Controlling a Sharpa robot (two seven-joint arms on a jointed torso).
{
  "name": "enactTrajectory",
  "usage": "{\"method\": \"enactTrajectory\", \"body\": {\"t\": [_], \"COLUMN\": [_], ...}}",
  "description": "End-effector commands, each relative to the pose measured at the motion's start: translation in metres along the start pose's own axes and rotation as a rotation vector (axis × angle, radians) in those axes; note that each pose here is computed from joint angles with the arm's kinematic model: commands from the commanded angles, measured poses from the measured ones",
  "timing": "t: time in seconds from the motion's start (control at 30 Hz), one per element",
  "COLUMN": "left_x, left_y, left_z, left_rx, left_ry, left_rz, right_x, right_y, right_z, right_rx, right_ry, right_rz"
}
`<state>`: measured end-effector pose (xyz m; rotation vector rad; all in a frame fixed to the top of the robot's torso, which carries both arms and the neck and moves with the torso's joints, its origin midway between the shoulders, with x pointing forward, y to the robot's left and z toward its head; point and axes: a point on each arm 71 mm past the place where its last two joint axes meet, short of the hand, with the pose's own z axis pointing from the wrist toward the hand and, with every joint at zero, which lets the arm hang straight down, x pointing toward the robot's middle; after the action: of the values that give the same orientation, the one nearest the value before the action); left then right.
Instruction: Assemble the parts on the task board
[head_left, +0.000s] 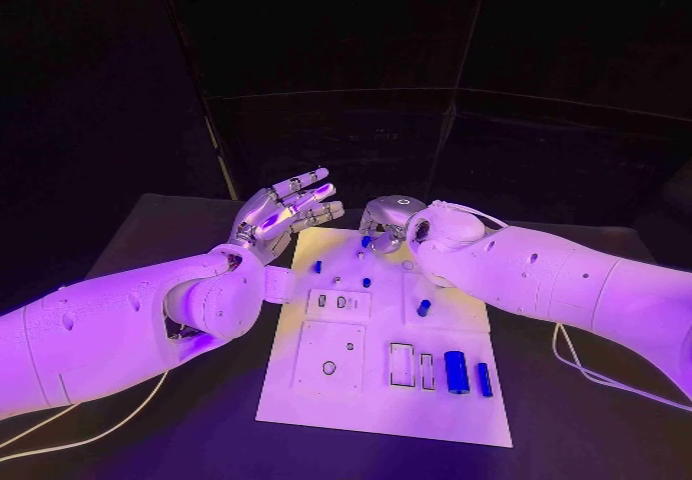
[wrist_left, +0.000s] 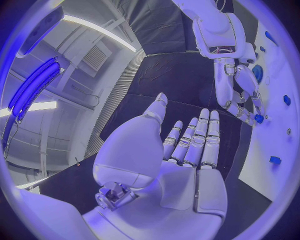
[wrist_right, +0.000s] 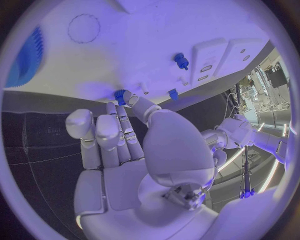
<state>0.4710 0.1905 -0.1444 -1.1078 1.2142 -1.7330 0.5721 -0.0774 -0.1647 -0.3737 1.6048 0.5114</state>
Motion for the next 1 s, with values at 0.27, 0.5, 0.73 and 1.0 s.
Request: {"method": "enactTrajectory", "body": {"t": [0.27,0.5,0.73,1.0], "left_x": [-0.0029,-0.0082,-0.0121,-0.0123], "left_y": [-0.0027,-0.004,-0.0045,-0.0035], "left_z": [-0.0012,-0.0025,-0.0026,-0.001], "left_rx": [0.006,0.005,0.006,0.005], "left_ry": [0.001,-0.007,-0.016,-0.017], "left_rz": [-0.005,-0.006,-0.005,-0.008], "right_x": [-0.011,-0.028,-0.028,-0.024], "right_y": [-0.02,-0.054,-0.088,-0.109], "right_z": [-0.03,-0.066,-0.093,-0.102], "right_rx": [0.014,0.105,0.224,0.293], "right_ry": [-0.107,-0.144,-0.071,-0.001], "right_rz": [0.039,0.158,0.229,0.244]}}
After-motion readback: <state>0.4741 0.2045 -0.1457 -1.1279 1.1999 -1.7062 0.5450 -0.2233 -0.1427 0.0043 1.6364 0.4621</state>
